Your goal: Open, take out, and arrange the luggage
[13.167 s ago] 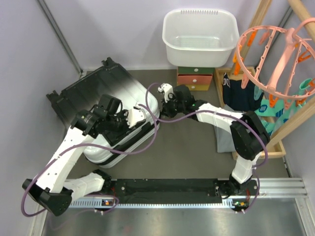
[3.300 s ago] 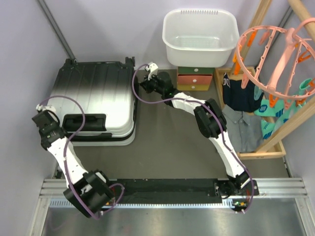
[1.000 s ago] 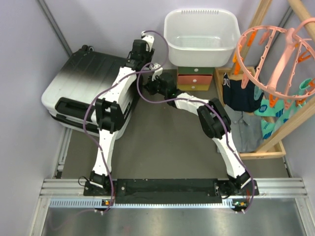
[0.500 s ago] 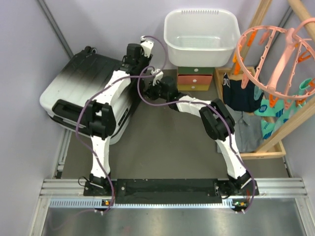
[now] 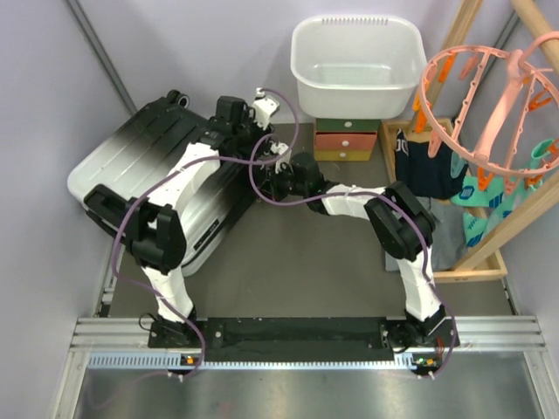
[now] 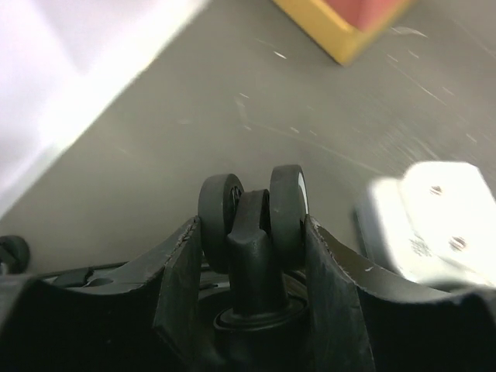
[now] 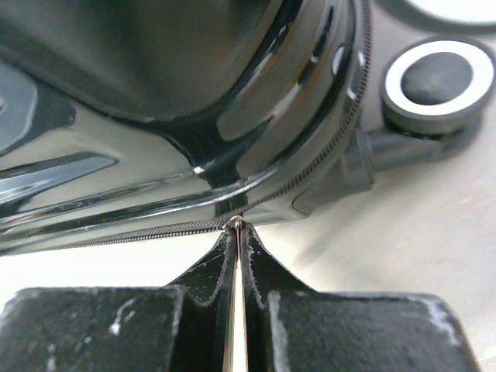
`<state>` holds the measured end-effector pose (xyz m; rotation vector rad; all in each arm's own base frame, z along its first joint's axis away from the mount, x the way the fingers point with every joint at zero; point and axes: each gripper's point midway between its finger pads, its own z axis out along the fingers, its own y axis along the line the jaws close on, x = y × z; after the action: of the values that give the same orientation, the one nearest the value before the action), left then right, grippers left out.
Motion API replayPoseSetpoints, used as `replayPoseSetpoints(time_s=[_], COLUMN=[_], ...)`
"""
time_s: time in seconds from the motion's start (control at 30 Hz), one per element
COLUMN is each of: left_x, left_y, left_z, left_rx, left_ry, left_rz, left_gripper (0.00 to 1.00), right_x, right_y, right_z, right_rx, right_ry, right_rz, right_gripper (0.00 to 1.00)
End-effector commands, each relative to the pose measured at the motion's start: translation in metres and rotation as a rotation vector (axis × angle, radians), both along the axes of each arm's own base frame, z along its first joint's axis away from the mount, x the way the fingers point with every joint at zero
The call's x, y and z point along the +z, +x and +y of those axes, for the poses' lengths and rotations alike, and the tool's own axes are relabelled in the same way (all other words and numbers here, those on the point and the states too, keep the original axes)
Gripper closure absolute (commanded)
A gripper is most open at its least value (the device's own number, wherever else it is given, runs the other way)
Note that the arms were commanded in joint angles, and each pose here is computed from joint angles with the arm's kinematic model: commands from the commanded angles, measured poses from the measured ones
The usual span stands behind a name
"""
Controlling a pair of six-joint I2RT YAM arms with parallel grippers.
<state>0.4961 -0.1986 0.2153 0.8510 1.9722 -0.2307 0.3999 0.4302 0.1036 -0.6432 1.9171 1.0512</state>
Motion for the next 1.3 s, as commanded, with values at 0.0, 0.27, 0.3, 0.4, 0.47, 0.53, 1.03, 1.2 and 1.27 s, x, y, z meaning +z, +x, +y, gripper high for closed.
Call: replayPoseSetpoints(time_s=[0.0,0.27,0.3,0.4,0.47,0.53,1.03,1.2,1.27], left_x=[-0.049,-0.038,-0.036,-0.037,-0.037,-0.034,0.014,-0.005,-0.003], left_y=[-0.14,-0.18,-0.186,-0.197,-0.203,-0.208,-0.127,-0.106,-0.102], left_z=[0.025,0.042,0.045,0.049,0.051,0.052,-0.005,-0.01,-0.015], left_rx=[-0.153,-0.169,-0.173,-0.177,-0.184,-0.195,-0.098,-0.038,-0.027], left_ry=[0.107,0.148,0.155,0.166,0.173,0.178,0.102,0.126,0.123], left_rz=[0.464,0.458,0.458,0.468,0.473,0.464,0.256,0.27,0.273], left_gripper=[1.0,1.0,1.0,1.0,1.0,1.0,0.48,0.11,0.01], right_x=[0.031,0.033,0.028,0.022,0.02,0.023,0.02,0.015,0.014], right_y=[0.01,-0.007,-0.008,-0.013,-0.016,-0.017,-0.022,-0.023,-0.023], right_z=[-0.014,-0.035,-0.038,-0.044,-0.048,-0.052,-0.053,-0.054,-0.053], right_rx=[-0.075,-0.101,-0.109,-0.13,-0.137,-0.149,-0.152,-0.153,-0.15], right_ry=[0.065,0.111,0.097,0.1,0.107,0.109,0.12,0.112,0.113], right_rz=[-0.074,0.035,0.054,0.062,0.066,0.061,0.06,0.066,0.068], right_gripper=[1.0,1.0,1.0,1.0,1.0,1.0,1.0,1.0,1.0])
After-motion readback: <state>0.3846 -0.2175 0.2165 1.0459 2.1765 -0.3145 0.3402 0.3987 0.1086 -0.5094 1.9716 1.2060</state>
